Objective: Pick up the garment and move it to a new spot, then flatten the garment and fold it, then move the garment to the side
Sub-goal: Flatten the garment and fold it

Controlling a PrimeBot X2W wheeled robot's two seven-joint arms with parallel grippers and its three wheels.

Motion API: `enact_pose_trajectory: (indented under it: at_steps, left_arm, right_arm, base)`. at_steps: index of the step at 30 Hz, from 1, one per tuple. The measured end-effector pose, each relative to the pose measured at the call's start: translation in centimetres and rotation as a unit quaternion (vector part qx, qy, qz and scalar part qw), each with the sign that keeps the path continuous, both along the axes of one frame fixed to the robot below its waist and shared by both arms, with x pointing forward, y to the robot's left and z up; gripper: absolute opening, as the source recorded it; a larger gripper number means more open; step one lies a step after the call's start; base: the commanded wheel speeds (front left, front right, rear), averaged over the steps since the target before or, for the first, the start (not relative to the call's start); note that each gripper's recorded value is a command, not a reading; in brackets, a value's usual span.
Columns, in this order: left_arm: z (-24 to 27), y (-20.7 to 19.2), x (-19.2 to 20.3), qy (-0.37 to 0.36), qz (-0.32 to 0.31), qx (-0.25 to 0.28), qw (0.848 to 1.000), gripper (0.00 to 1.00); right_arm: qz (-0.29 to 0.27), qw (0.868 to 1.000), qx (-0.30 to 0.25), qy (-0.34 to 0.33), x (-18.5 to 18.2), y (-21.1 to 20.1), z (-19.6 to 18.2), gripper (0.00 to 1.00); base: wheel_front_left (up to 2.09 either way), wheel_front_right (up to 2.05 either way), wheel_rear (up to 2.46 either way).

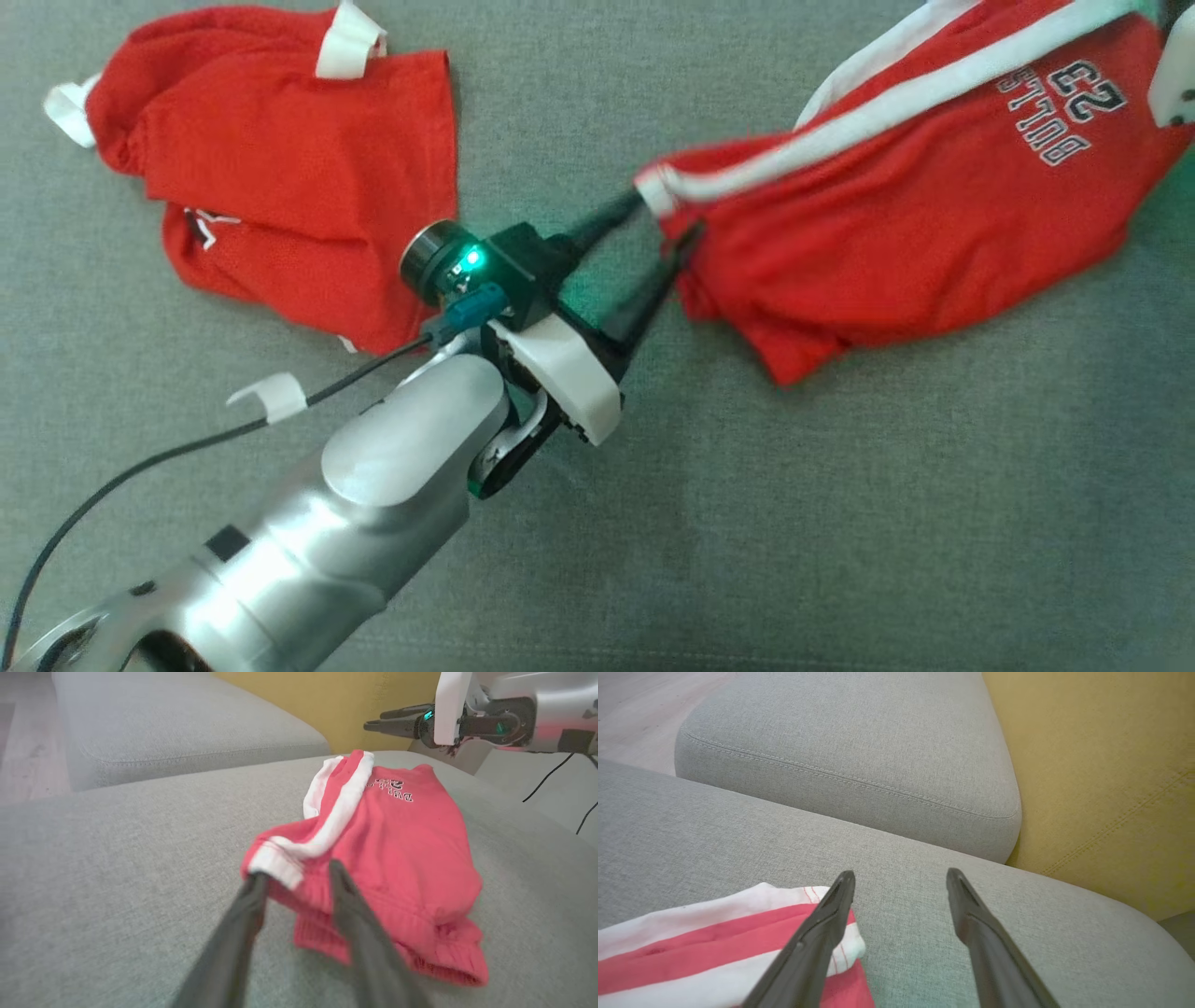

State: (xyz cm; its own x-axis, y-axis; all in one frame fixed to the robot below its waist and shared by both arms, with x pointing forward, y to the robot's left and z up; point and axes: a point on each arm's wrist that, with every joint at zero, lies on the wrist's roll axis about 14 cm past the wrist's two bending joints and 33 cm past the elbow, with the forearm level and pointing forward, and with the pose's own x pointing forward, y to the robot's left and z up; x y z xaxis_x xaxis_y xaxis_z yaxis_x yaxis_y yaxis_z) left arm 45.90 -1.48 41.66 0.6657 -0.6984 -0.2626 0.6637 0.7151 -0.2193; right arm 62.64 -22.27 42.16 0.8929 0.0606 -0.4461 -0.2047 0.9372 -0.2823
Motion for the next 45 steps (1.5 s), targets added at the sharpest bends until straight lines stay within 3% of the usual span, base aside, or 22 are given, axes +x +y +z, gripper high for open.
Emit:
enact_pose_trajectory:
  at_steps: [5,9,14,21,26,29,35,45]
  left_arm:
    - [1.3,0.7,0.4,-0.028,0.018,0.005,0.999,1.00]
    - [3.7,1.9,1.2,-0.067,0.049,0.003,0.997,1.00]
    - [7.1,4.5,2.4,-0.139,0.100,0.024,0.985,1.00]
    - [9.2,7.1,0.9,-0.156,0.173,0.004,0.973,1.00]
    - [9.2,8.7,-1.3,-0.166,0.206,0.010,0.964,1.00]
    - [7.9,9.0,-3.3,-0.150,0.213,0.010,0.965,1.00]
    - [6.0,9.6,-5.9,-0.127,0.229,0.013,0.965,1.00]
    - [5.0,9.4,-5.6,-0.118,0.224,0.004,0.967,1.00]
  right_arm:
    - [-0.004,1.000,0.015,-0.022,-0.7,0.3,1.6,1.00]
    - [-0.003,0.996,0.043,-0.083,-1.0,1.0,5.2,1.00]
    - [0.002,0.978,0.113,-0.177,-2.0,3.0,10.8,1.00]
    - [0.014,0.951,0.179,-0.251,-7.1,4.4,14.4,1.00]
    - [-0.011,0.942,0.217,-0.257,-13.1,3.9,12.3,1.00]
    - [-0.021,0.950,0.202,-0.238,-17.2,3.6,9.5,1.00]
    - [-0.067,0.954,0.232,-0.180,-23.5,4.0,4.2,1.00]
    - [-0.052,0.958,0.216,-0.181,-21.4,4.6,4.7,1.00]
  base:
    - [0.00,0.00,0.00]
    - [0.00,0.00,0.00]
    - [0.00,0.00,0.00]
    - [0.00,0.00,0.00]
    - [0.00,0.00,0.00]
    - [0.00,0.00,0.00]
    - [0.00,0.00,0.00]
    - [0.00,0.00,0.00]
